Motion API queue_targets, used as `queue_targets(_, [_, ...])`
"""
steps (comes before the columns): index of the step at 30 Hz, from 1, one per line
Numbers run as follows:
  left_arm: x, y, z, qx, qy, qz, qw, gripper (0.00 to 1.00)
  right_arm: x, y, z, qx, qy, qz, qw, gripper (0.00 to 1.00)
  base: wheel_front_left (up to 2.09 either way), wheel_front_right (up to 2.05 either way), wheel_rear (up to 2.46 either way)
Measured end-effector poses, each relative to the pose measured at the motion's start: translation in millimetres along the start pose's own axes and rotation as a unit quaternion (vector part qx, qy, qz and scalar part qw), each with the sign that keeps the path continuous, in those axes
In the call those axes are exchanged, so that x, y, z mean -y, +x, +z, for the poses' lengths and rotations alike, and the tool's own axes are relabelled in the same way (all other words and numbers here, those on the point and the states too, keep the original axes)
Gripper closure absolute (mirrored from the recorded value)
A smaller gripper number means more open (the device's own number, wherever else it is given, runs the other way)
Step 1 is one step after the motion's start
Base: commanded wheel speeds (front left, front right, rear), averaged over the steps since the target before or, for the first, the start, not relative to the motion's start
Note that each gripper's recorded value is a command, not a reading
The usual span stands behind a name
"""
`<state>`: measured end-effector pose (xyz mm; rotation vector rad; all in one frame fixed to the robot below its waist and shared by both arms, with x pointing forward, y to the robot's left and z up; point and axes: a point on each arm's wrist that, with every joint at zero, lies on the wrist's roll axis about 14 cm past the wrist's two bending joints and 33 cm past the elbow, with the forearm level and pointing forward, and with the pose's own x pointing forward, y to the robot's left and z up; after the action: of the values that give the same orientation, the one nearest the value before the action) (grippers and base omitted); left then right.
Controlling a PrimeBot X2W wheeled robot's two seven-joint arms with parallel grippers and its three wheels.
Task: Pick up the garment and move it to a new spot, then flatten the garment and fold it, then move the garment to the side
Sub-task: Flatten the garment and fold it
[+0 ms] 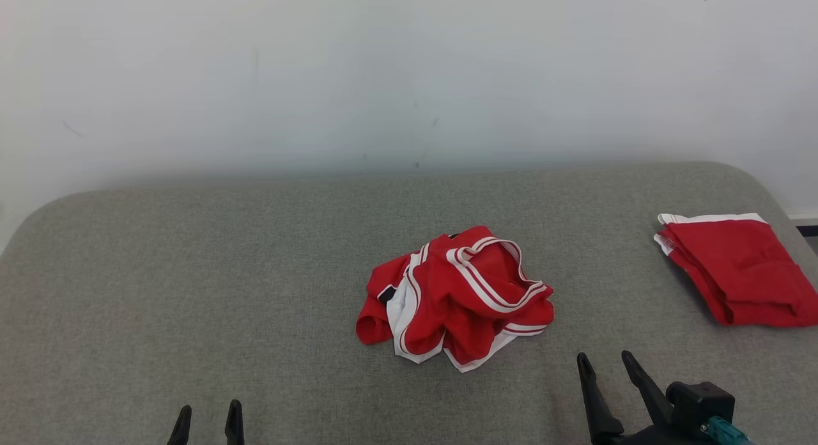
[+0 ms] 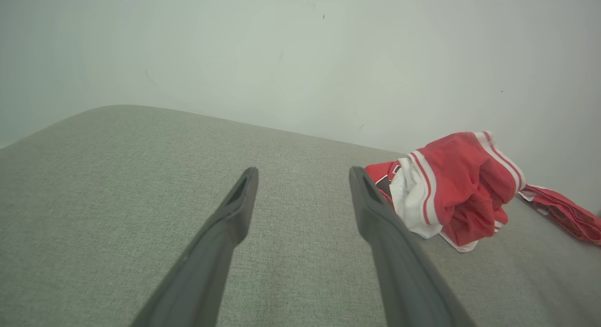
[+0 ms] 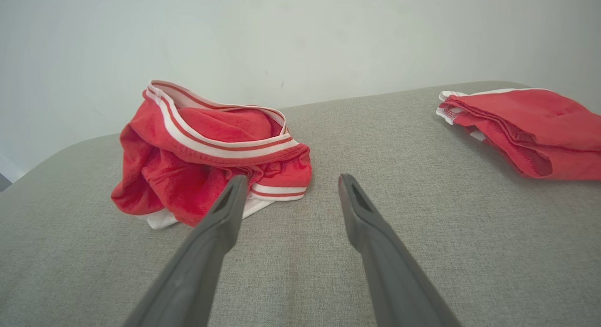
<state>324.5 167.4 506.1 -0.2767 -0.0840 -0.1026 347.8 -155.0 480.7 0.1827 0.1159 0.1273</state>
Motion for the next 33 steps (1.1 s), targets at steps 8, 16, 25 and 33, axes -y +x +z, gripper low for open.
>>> queue_targets(8, [-0.6,-0.2,-4.0,-0.007,-0.002,-0.001,1.000,0.00,-1.3,1.2,-1.3,-0.002,0.000,0.002,1.000,0.00,0.00,0.00,0.00])
queue_targets(16, [3.4,1.6,-11.0,-0.020,-0.002,-0.011,1.000,0.00,-2.8,0.8,-2.7,-0.005,0.000,0.004,1.000,0.00,0.00,0.00,0.00])
queue_targets(25, [23.8,17.0,-25.1,-0.042,-0.001,-0.050,0.998,0.00,8.3,-6.2,-3.4,-0.006,0.002,-0.015,1.000,0.00,0.00,0.00,0.00])
queue_targets(33, [74.8,48.8,-36.4,-0.057,-0.003,-0.134,0.989,0.00,27.9,-19.8,-2.1,-0.001,0.008,-0.050,0.999,0.00,0.00,0.00,0.00])
